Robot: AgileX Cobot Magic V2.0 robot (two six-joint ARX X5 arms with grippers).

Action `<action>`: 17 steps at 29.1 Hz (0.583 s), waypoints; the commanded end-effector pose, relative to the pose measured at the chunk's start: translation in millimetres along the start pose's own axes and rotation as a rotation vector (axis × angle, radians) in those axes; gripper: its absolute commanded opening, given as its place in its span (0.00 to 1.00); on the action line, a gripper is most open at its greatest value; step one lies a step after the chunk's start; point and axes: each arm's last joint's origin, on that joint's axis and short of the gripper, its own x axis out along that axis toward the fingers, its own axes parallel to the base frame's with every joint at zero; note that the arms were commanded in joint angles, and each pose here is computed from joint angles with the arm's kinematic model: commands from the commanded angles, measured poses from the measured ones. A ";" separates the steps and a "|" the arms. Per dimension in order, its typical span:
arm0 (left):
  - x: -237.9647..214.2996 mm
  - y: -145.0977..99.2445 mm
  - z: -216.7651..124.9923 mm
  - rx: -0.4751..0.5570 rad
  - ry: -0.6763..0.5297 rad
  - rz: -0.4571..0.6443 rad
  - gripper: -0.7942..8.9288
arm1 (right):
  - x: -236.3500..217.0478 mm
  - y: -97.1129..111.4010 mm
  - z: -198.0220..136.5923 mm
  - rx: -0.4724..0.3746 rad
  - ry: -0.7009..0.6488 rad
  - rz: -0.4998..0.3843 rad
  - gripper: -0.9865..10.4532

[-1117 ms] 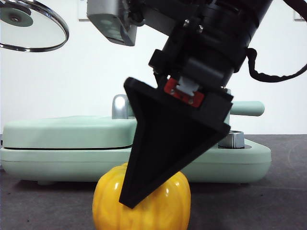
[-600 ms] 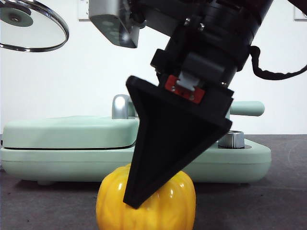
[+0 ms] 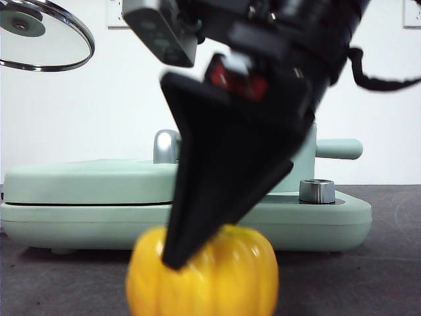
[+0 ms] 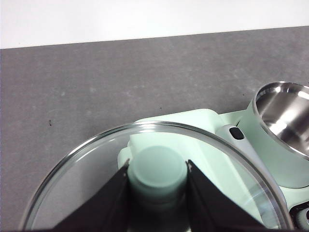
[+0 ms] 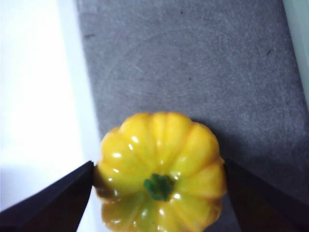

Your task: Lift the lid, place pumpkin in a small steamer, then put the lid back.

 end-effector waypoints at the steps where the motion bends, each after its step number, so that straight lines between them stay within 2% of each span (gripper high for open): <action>1: -0.5 -0.5 6.1 0.004 -0.033 -0.007 0.09 | -16.7 5.5 17.0 0.065 -0.062 0.017 0.40; 8: 2.2 -0.2 5.8 0.007 -0.024 -0.007 0.09 | -59.8 10.2 48.5 0.078 -0.132 -0.015 0.40; 13: 3.2 0.0 5.5 0.010 -0.021 -0.007 0.09 | -96.3 10.8 71.9 0.071 -0.201 -0.120 0.40; 17: 3.2 0.0 5.5 0.010 -0.021 -0.007 0.09 | -131.5 5.0 83.9 0.125 -0.248 -0.216 0.40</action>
